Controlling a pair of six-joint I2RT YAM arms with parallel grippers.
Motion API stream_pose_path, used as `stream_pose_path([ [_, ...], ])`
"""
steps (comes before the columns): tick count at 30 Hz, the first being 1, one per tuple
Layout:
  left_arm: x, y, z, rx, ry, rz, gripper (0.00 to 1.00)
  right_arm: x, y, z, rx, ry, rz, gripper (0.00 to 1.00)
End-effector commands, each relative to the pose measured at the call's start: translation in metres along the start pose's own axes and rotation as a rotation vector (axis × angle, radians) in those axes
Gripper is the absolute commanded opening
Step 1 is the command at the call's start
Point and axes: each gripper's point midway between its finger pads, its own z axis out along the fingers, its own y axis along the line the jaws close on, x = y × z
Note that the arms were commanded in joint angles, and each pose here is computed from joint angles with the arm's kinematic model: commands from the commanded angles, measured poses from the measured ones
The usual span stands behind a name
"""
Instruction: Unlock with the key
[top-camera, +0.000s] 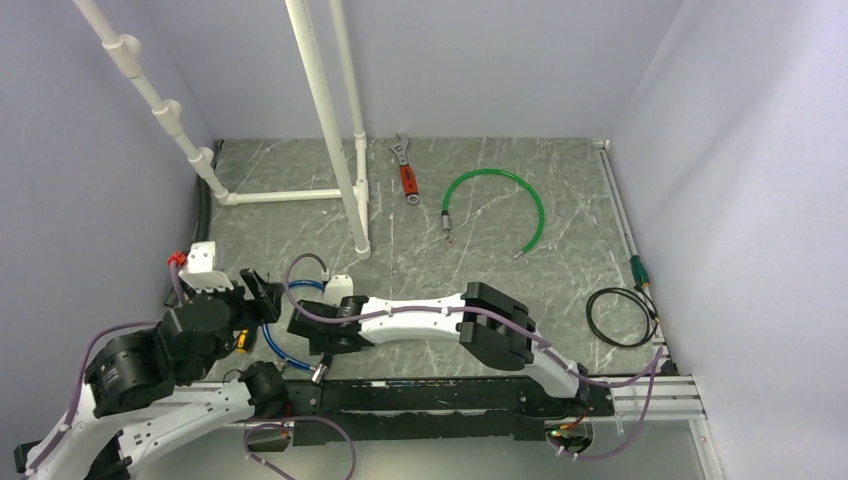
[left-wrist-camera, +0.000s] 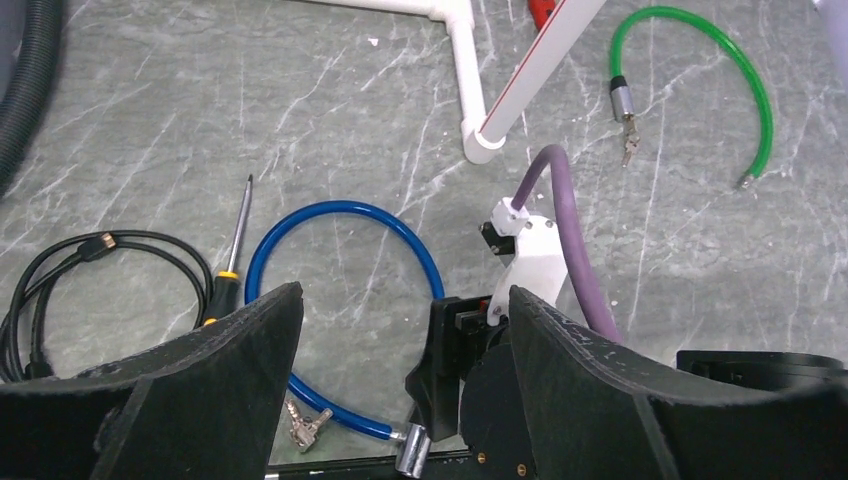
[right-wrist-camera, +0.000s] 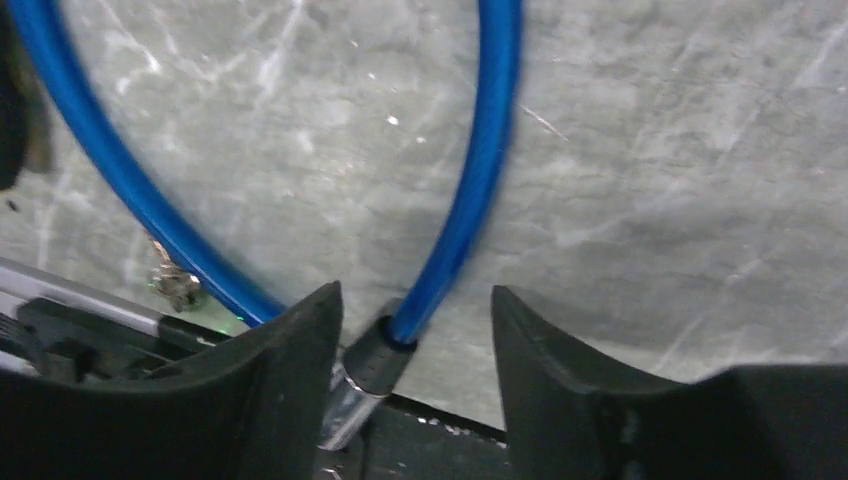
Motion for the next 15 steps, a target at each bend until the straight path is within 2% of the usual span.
stream_pose_path([
  [1, 0.000, -0.002, 0.007, -0.037, 0.003, 0.018, 0.79, 0.004, 0.001, 0.009, 0.031, 0.028, -0.027, 0.47],
  [4, 0.002, -0.003, 0.011, -0.062, 0.026, 0.029, 0.79, 0.007, -0.009, 0.019, 0.076, 0.024, -0.066, 0.17],
  [6, 0.003, -0.007, 0.015, -0.062, 0.033, 0.044, 0.79, 0.004, -0.021, 0.022, 0.115, 0.013, -0.079, 0.03],
  [7, 0.004, -0.009, 0.017, -0.058, 0.038, 0.060, 0.79, 0.003, -0.031, 0.022, 0.138, 0.006, -0.081, 0.00],
  [15, 0.015, -0.028, 0.029, -0.027, 0.122, 0.128, 0.79, -0.042, -0.104, -0.009, 0.220, -0.134, 0.001, 0.00],
])
